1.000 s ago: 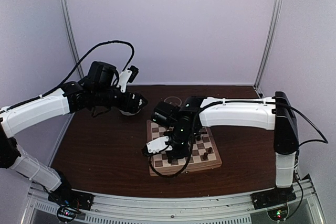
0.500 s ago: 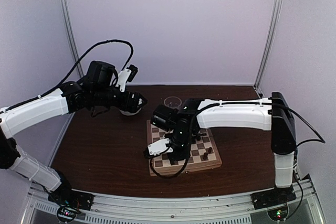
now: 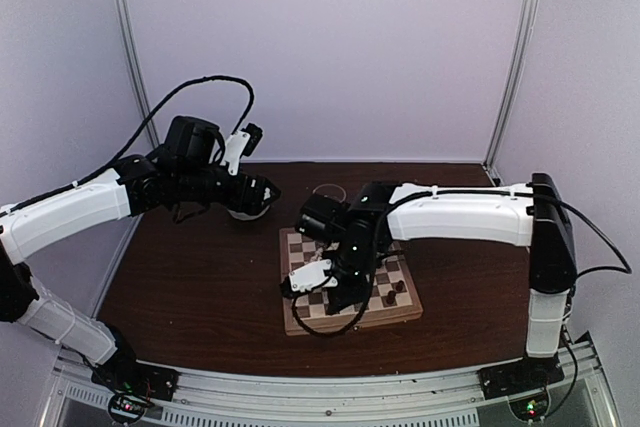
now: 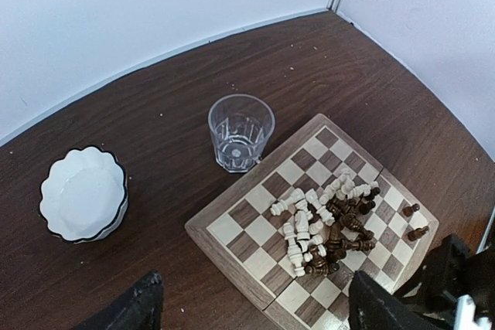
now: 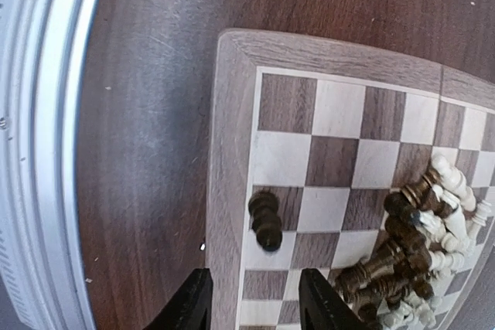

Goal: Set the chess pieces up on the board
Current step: Place the bishop on f8, then adjust the bishop at f8.

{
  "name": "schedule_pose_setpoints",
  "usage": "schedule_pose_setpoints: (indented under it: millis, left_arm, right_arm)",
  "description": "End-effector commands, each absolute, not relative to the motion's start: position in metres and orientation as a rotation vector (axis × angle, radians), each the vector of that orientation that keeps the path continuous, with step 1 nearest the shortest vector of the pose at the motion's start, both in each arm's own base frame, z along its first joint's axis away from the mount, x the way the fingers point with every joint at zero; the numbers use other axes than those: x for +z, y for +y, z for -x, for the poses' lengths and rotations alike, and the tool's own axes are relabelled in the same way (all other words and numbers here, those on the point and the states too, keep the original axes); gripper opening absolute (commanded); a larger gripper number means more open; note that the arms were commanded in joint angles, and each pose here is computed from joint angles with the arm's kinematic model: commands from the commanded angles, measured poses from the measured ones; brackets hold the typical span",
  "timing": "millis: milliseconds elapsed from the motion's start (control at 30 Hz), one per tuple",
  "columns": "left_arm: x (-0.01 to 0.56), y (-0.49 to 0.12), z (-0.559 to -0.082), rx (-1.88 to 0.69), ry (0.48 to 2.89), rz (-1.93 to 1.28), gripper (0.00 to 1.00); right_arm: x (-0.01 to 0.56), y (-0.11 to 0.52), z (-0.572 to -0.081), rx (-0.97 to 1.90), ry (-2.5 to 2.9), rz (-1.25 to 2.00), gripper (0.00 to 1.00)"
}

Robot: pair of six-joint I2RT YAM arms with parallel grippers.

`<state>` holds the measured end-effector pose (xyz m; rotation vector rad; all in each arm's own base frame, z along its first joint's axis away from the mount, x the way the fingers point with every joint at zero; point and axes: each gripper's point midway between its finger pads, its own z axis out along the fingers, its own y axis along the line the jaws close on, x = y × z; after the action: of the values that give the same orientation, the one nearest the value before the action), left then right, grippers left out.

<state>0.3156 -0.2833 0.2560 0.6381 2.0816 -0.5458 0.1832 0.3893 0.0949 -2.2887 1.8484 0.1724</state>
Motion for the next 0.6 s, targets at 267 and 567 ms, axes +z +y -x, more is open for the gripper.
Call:
schedule_pose_setpoints:
  millis: [267,567]
  left_arm:
    - [0.236,-0.320,-0.300,-0.630,2.124,-0.949,0.66]
    - [0.160,-0.384,-0.217,-0.561,2.301,-1.333,0.57]
  right_arm:
    - [0.225,0.259,-0.232,0.403,1.966,1.629,0.47]
    - [0.221,0.173,-0.254,0.497,2.036,1.097,0.59]
